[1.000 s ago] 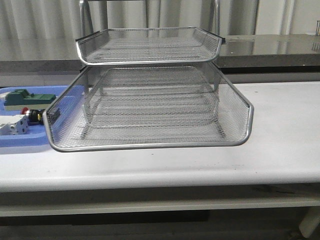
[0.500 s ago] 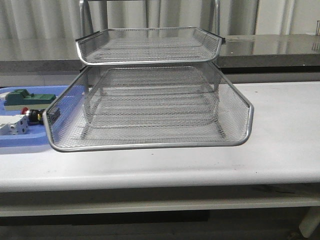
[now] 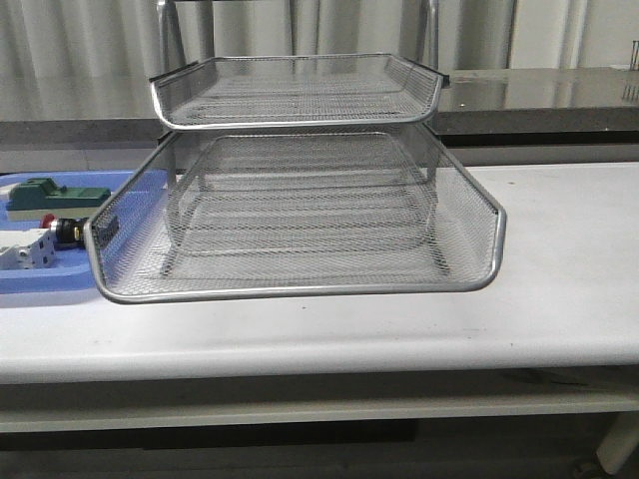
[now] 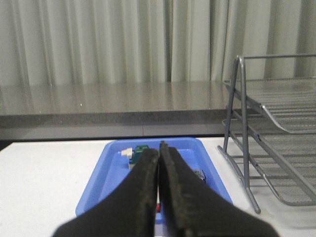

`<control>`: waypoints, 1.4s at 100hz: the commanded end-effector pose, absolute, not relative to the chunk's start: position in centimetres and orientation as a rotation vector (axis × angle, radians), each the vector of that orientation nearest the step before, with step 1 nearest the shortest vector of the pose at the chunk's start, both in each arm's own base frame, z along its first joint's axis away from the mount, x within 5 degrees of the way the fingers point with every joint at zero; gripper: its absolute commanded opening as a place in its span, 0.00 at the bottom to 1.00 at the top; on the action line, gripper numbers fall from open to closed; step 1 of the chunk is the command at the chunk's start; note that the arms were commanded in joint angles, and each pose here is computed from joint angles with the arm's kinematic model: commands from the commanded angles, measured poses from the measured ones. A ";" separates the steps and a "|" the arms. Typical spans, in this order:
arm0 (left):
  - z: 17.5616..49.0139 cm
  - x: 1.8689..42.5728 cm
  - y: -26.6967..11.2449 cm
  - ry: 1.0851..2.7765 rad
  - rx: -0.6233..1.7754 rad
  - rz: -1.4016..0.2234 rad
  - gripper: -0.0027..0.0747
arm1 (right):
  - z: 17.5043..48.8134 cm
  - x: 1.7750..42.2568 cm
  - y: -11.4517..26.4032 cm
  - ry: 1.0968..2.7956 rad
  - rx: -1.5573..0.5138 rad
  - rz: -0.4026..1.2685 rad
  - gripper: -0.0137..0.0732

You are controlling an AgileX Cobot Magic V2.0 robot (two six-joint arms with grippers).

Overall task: Place button on rack with both arms
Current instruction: 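Release the tray and withdraw the right gripper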

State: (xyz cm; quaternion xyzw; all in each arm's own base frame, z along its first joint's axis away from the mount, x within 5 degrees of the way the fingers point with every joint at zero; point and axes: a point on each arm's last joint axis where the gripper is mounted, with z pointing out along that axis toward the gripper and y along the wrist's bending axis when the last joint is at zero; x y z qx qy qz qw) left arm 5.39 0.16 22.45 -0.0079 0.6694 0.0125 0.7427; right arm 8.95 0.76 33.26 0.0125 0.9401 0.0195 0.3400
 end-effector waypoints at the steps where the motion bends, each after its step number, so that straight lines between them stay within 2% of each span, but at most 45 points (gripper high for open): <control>1: 25.6 5.3 0.2 1.432 -0.049 -0.005 0.04 | 34.5 9.2 0.6 2.370 0.029 0.041 0.08; 18: 30.2 6.7 0.3 1.505 -0.053 0.000 0.04 | 34.5 9.2 0.6 2.370 0.029 0.041 0.08; 31: 33.5 9.1 0.4 1.625 -0.046 0.029 0.04 | 34.5 9.2 0.6 2.370 0.029 0.041 0.08; 50: 36.3 14.0 0.7 1.823 -0.057 0.039 0.04 | 34.5 9.2 0.6 2.370 0.029 0.041 0.08; 65: 36.3 18.4 1.0 2.034 -0.039 0.078 0.04 | 34.5 9.2 0.6 2.370 0.029 0.041 0.08; 82: 35.8 22.9 1.3 2.192 -0.012 0.116 0.04 | 34.5 9.2 0.6 2.370 0.029 0.041 0.08; 105: 34.4 26.9 1.4 2.275 -0.006 0.119 0.04 | 34.5 9.2 0.6 2.370 0.029 0.041 0.08; 124: 34.6 27.5 1.3 2.275 -0.004 0.118 0.05 | 34.5 9.2 0.6 2.370 0.029 0.041 0.08; 131: 34.6 27.4 1.3 2.278 -0.002 0.117 0.10 | 34.5 9.2 0.6 2.370 0.029 0.041 0.08; 140: 34.5 27.3 1.3 2.296 -0.003 0.118 0.26 | 34.5 9.2 0.6 2.370 0.029 0.041 0.08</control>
